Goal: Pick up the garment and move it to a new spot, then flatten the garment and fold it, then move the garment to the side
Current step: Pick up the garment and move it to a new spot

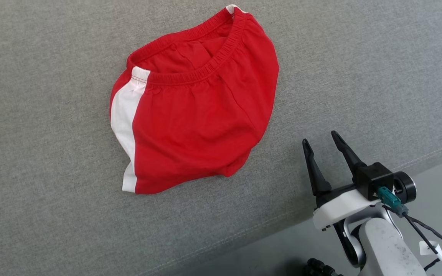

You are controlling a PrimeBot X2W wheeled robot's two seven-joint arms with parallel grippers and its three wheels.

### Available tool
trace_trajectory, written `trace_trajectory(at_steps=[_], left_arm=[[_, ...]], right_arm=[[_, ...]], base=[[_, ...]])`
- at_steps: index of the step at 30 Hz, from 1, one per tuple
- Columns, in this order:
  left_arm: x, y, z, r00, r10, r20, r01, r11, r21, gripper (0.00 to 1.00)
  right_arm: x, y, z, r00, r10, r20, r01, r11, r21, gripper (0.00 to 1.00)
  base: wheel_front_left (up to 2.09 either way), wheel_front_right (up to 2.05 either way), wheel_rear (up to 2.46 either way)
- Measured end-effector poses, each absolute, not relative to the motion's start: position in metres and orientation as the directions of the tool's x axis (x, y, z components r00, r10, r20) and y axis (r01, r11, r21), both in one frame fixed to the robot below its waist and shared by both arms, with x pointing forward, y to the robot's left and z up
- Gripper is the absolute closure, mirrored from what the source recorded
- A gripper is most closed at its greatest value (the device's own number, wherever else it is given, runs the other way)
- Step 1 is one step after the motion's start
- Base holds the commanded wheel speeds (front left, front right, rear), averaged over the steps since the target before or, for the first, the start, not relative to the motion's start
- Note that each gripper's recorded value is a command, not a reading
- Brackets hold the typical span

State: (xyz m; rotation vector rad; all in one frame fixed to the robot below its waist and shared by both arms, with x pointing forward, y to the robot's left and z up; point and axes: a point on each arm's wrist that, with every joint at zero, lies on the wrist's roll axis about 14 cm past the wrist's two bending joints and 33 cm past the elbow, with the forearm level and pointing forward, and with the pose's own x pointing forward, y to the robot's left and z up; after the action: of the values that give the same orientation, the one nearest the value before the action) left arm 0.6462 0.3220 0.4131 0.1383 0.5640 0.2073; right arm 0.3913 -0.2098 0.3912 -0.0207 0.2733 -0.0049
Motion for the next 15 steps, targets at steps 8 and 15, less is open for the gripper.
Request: trace_trajectory(at_steps=[8, 15], left_arm=[[0.626, 0.321, 0.389, 0.791, 0.210, -0.574, -0.149, 0.977, 0.153, 0.00], [0.619, 0.312, 0.415, 0.835, 0.157, -0.527, -0.100, 0.986, 0.135, 0.00]], right_arm=[[0.403, -0.196, 0.390, 0.964, 0.037, -0.262, -0.040, 0.999, -0.007, 0.00], [0.405, -0.191, 0.402, 0.973, 0.053, -0.226, -0.054, 0.999, 0.001, 0.00]], base=[[0.00, 0.00, 0.00], [0.00, 0.00, 0.00]])
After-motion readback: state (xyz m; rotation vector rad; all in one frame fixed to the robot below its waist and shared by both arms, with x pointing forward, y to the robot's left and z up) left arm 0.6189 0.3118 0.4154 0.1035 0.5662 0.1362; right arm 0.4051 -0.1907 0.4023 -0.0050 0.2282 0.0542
